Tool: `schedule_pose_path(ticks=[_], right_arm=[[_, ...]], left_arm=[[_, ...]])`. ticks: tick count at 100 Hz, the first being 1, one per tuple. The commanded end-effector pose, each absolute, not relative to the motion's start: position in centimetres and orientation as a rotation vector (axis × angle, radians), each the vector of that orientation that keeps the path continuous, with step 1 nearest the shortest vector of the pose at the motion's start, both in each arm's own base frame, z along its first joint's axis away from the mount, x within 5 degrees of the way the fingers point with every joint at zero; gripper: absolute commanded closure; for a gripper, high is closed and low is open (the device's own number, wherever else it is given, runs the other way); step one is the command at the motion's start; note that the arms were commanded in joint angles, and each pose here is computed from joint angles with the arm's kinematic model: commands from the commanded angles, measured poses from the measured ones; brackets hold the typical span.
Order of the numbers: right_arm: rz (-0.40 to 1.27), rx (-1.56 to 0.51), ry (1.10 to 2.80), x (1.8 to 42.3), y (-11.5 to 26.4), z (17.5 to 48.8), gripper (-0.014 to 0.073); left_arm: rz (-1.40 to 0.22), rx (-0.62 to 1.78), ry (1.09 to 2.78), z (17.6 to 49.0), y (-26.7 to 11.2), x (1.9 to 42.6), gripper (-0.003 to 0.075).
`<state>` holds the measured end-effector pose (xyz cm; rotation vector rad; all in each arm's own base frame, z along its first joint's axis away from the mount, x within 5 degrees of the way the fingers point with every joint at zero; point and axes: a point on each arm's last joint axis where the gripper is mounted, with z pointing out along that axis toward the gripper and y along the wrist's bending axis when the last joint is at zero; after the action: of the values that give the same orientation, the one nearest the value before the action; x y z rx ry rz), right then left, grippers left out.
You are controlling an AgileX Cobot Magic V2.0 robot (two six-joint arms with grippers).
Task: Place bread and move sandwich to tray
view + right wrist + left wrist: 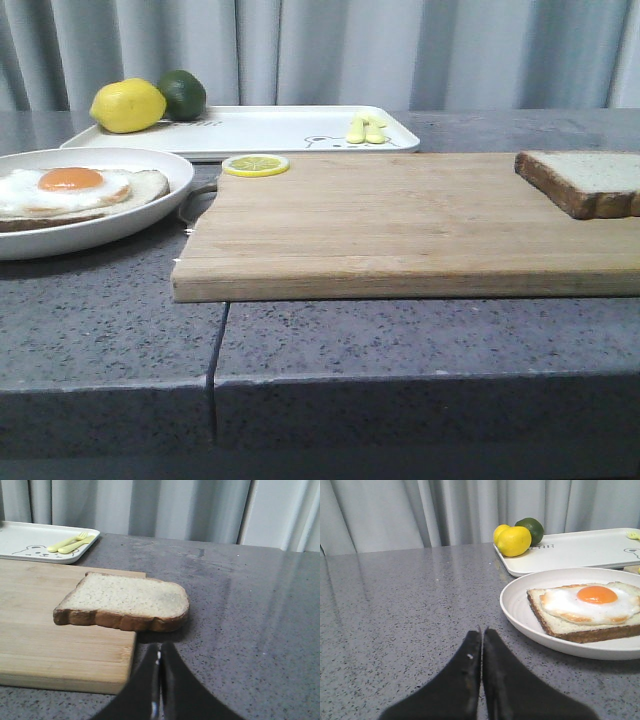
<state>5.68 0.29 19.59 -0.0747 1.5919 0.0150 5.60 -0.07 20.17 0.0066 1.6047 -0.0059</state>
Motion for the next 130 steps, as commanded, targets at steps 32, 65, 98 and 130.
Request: schedule_pose_path(ticks=[32, 65, 98, 130], right_arm=[[0.01, -0.08, 1.492, 5.5, 0.3, 20.4, 0.0711], [0.011, -0.08, 1.488, 5.5, 0.3, 20.5, 0.0711], [0.079, -0.029, 1.316, 5.0, 0.4, 23.1, 0.0711], [0.102, 0.022, 1.614, 4.8, 0.2, 30.0, 0.0711]], left_arm=[[-0.009, -0.006, 1.514, 20.5, 0.0, 5.4, 0.0739], [-0.009, -0.006, 1.514, 20.5, 0.0, 5.4, 0.0739], [-0.146, -0.118, 1.454, 22.1, -0.1, 5.1, 0.0739], [-0.228, -0.09, 1.576, 29.3, -0.8, 4.5, 0.0739]])
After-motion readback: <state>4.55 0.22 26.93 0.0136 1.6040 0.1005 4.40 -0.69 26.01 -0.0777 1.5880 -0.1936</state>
